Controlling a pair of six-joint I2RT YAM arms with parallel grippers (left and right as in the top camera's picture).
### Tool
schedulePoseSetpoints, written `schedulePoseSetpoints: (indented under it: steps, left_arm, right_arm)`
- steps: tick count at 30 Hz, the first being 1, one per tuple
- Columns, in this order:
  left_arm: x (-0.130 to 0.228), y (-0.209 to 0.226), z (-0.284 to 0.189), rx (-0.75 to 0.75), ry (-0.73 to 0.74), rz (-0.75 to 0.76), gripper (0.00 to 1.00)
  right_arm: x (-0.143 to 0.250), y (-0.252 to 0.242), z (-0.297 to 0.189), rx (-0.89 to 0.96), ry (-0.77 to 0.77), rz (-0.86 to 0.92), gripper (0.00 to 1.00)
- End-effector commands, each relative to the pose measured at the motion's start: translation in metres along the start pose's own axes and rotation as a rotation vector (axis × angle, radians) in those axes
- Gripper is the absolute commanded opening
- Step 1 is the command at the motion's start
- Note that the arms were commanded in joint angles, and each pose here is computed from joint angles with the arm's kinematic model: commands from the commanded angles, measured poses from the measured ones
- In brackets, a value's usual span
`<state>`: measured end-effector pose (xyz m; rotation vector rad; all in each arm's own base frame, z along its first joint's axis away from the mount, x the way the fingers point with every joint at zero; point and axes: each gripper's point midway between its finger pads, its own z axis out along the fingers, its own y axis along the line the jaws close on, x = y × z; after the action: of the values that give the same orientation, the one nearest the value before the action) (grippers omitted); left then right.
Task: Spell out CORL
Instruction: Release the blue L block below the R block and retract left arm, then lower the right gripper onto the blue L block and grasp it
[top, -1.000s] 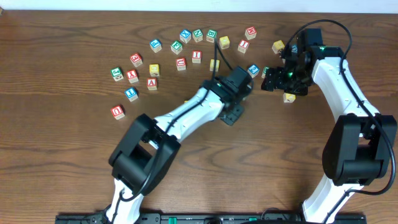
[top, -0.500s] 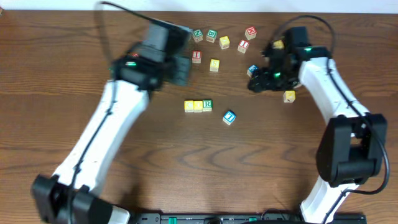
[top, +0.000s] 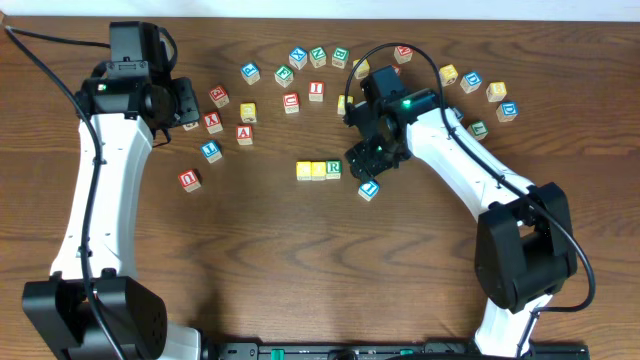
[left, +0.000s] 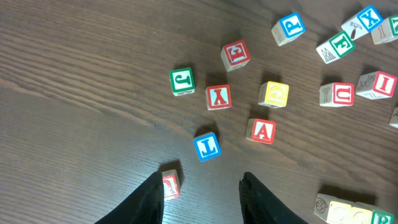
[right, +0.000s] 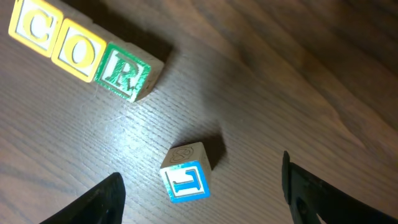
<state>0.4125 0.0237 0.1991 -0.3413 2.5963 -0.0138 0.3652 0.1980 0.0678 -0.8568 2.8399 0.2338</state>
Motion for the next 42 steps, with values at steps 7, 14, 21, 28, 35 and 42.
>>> schedulePoseSetpoints:
  steps: [7, 14, 21, 28, 35, 42]
  left_arm:
    - [0.008, 0.004, 0.009, -0.017, 0.031, -0.081, 0.39]
    - [0.017, 0.006, 0.015, -0.024, 0.058, -0.083, 0.39]
    - [0.017, 0.006, 0.015, -0.023, 0.058, -0.083, 0.39]
    - [0.017, 0.006, 0.015, -0.023, 0.058, -0.083, 0.39]
    - [0.017, 0.006, 0.015, -0.023, 0.058, -0.083, 0.39]
    - [0.017, 0.006, 0.015, -0.023, 0.057, -0.092, 0.39]
  right_arm:
    - [0.014, 0.025, 0.023, -0.04, 0.043, -0.159, 0.79]
    - [0.026, 0.016, 0.042, 0.006, 0.052, -0.116, 0.73]
    - [0.032, 0.012, 0.046, 0.028, 0.066, -0.088, 0.63]
    - [0.037, 0.011, 0.049, 0.033, 0.079, -0.065, 0.47]
    - [0.037, 0.003, 0.048, 0.083, 0.078, 0.02, 0.39]
    - [0.028, -0.007, 0.048, 0.142, 0.021, 0.328, 0.36]
